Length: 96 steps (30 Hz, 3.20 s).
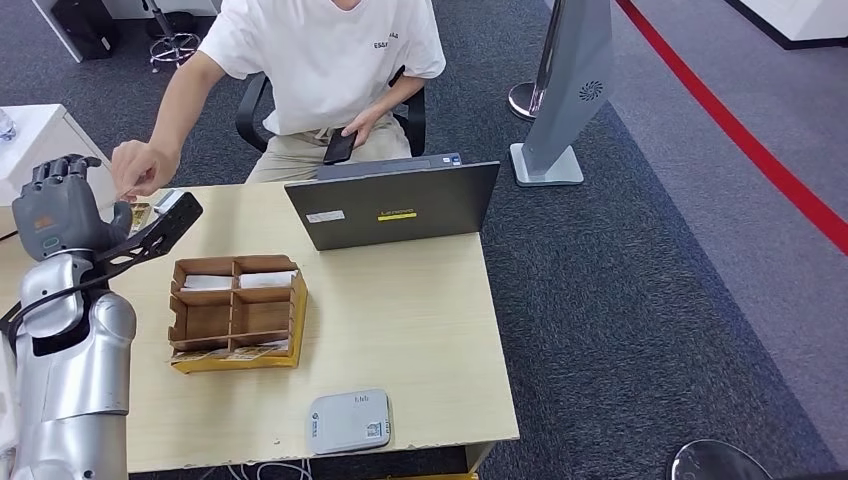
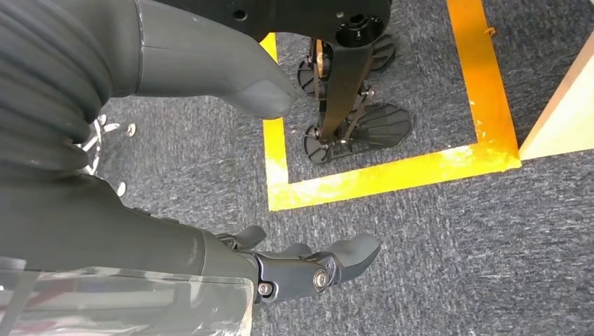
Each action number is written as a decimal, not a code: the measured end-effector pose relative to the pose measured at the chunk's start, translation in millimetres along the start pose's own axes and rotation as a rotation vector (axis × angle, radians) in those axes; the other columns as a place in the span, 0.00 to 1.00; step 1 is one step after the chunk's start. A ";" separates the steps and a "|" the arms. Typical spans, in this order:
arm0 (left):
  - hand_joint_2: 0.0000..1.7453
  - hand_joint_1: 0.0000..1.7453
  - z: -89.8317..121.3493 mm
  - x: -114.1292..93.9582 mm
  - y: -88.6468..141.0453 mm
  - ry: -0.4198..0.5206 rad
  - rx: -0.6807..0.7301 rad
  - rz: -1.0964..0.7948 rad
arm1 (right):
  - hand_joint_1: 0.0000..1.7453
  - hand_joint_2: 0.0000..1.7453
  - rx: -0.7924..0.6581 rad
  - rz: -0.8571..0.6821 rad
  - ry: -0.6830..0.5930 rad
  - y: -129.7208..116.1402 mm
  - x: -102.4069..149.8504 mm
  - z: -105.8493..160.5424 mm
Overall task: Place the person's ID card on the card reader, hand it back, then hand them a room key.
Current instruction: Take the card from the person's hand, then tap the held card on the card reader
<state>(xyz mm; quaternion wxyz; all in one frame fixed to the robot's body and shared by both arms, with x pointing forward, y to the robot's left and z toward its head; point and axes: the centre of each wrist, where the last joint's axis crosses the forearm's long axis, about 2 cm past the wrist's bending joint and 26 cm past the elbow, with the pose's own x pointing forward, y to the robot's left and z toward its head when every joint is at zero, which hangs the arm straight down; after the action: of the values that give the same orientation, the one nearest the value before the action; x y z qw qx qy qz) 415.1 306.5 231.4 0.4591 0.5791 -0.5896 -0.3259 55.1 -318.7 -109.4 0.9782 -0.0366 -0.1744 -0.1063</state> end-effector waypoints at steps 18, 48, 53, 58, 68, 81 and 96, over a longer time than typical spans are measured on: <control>1.00 1.00 0.4 -2.5 -4.0 -0.029 -0.017 -0.006 | 0.00 1.00 -0.001 0.019 0.009 -0.6 -0.6 0.1; 1.00 1.00 16.3 20.9 -7.8 -0.138 -0.032 0.053 | 0.00 1.00 -0.012 -0.002 0.014 -1.7 -1.4 0.3; 1.00 1.00 57.9 52.4 -3.2 -0.272 -0.030 0.167 | 0.00 1.00 -0.033 -0.037 0.024 -0.7 -3.8 0.8; 1.00 1.00 104.7 71.1 -1.2 -0.380 -0.026 0.234 | 0.00 1.00 -0.048 -0.057 0.035 0.6 -7.0 1.6; 1.00 1.00 148.6 95.5 -3.3 -0.537 -0.076 0.287 | 0.00 1.00 -0.055 -0.087 0.030 2.1 -9.2 2.1; 1.00 1.00 194.0 101.6 -18.2 -0.596 -0.190 0.339 | 0.00 1.00 -0.067 -0.109 0.038 4.8 -11.1 2.7; 1.00 1.00 249.9 107.1 -47.7 -0.609 -0.377 0.408 | 0.00 1.00 -0.064 -0.097 0.044 9.3 -12.8 3.2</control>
<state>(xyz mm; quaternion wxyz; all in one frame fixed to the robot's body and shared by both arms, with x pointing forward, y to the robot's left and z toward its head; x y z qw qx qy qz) 213.6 158.9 113.9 0.4169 0.2328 -0.7313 -0.4870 44.4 -306.7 -111.1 0.9738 -0.0570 -0.1508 -0.1601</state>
